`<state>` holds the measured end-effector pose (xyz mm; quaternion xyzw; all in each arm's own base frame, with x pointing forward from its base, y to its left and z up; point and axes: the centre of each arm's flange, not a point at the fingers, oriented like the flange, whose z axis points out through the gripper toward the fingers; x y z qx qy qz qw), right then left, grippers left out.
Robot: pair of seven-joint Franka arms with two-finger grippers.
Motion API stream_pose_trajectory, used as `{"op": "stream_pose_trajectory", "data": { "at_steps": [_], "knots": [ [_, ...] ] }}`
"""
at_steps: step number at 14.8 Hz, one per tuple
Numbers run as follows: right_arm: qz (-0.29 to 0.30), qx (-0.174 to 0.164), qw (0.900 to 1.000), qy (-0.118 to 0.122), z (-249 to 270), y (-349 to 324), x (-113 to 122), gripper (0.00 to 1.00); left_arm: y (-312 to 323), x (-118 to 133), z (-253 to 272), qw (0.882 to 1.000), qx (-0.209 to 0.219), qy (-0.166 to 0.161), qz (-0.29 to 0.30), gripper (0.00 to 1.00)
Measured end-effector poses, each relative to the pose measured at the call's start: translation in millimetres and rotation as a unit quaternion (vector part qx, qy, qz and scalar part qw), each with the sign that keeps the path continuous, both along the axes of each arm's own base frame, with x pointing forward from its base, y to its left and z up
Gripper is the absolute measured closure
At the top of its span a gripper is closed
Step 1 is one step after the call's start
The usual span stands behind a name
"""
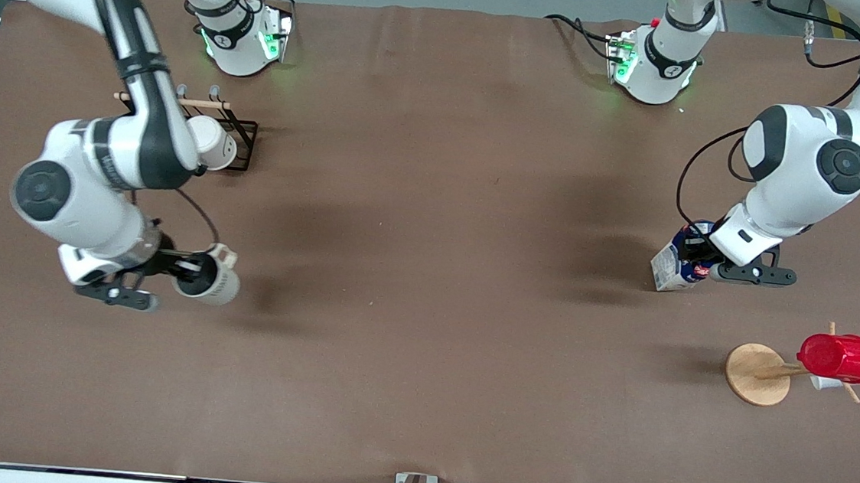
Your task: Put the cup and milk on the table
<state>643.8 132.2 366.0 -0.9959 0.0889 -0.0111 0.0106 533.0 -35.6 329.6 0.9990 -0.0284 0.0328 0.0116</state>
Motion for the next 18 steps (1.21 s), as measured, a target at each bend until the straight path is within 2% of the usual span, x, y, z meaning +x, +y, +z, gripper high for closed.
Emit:
{"op": "stream_pose_trajectory", "data": {
  "at_steps": [4,8,11,18],
  "knots": [
    [-0.012,0.01,1.0,-0.015,16.1,127.7,-20.8,0.96,-15.5,10.3,20.3,1.0,-0.003,-0.014,0.0,0.85],
    [-0.021,0.003,1.0,0.005,-25.0,221.6,-50.8,0.96,-37.6,22.3,55.1,1.0,-0.004,-0.003,-0.019,0.89],
    [-0.028,-0.006,0.999,0.017,-56.8,263.3,-68.9,0.96,-77.7,23.0,71.9,0.999,-0.009,-0.01,-0.053,0.91],
    [-0.025,0.003,1.0,0.007,-89.5,311.3,-93.5,0.95,-208.9,4.8,67.0,0.994,-0.039,0.0,-0.106,0.91]
  ]
}}
